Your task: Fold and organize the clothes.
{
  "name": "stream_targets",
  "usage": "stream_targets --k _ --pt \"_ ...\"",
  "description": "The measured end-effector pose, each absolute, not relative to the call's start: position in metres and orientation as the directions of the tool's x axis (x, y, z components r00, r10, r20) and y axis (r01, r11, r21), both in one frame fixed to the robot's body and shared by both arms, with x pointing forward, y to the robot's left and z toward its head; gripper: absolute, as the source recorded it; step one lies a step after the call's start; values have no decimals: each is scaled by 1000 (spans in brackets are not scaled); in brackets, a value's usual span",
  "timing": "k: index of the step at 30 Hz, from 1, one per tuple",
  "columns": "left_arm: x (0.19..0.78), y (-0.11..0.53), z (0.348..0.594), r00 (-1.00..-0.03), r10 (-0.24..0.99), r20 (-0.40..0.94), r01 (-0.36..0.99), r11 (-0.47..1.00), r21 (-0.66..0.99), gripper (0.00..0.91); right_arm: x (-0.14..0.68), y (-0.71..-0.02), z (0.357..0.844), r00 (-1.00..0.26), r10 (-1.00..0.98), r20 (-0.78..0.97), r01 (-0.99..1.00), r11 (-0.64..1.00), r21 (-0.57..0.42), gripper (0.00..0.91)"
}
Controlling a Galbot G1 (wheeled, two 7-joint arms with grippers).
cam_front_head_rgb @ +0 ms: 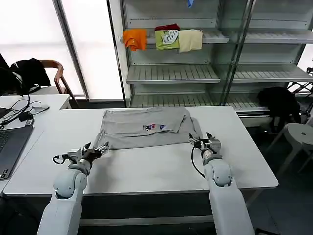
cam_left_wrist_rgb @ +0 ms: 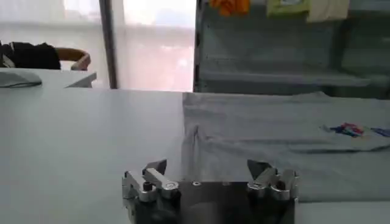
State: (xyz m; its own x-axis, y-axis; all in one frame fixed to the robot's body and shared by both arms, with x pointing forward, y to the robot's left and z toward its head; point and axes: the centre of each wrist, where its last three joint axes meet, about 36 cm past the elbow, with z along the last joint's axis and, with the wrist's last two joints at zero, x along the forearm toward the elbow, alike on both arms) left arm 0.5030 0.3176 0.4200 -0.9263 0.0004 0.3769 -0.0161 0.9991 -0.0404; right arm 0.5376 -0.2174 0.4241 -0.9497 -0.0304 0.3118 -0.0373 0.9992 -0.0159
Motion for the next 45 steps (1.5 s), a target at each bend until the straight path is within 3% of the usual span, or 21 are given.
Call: stream_targets --k 1,2,3,4,5,6,7,9,12,35,45 --pt "503 318 420 -926 0 378 -16 999 -40 907 538 -217 423 -949 -30 315 -37 999 -17 212" --pt "503 318 420 -925 0 379 -17 999 -39 867 538 -217 422 -948 -30 318 -37 999 -18 151" --pt "503 318 419 -925 -1 381 -17 999 -39 645 538 -217 420 -946 -29 323 -37 999 -19 50" --pt "503 318 419 -924 -1 382 -17 999 -38 574 538 -217 418 -944 -29 328 -37 999 -21 10" --pt "503 318 419 -923 -2 384 -18 999 -38 514 538 -217 417 -943 -28 333 -38 999 -23 0" --pt "503 318 417 -922 -2 387 -17 999 -37 292 538 -217 414 -940 -29 339 -39 999 -24 0" --pt "502 319 416 -920 -2 391 -17 999 -37 212 537 -216 412 -938 -29 344 -40 999 -26 0" --pt "501 319 414 -917 0 399 -16 999 -36 101 536 -216 410 -936 -29 351 -41 999 -28 0" --pt "500 320 411 -913 3 408 -13 999 -35 20 534 -216 408 -934 -29 356 -42 999 -29 0" --pt "487 318 407 -918 23 395 13 999 -30 0 504 -209 425 -940 -61 335 -56 998 25 0" --pt "460 320 426 -933 21 360 17 1000 -13 0 449 -209 446 -952 -74 298 -73 997 16 0"
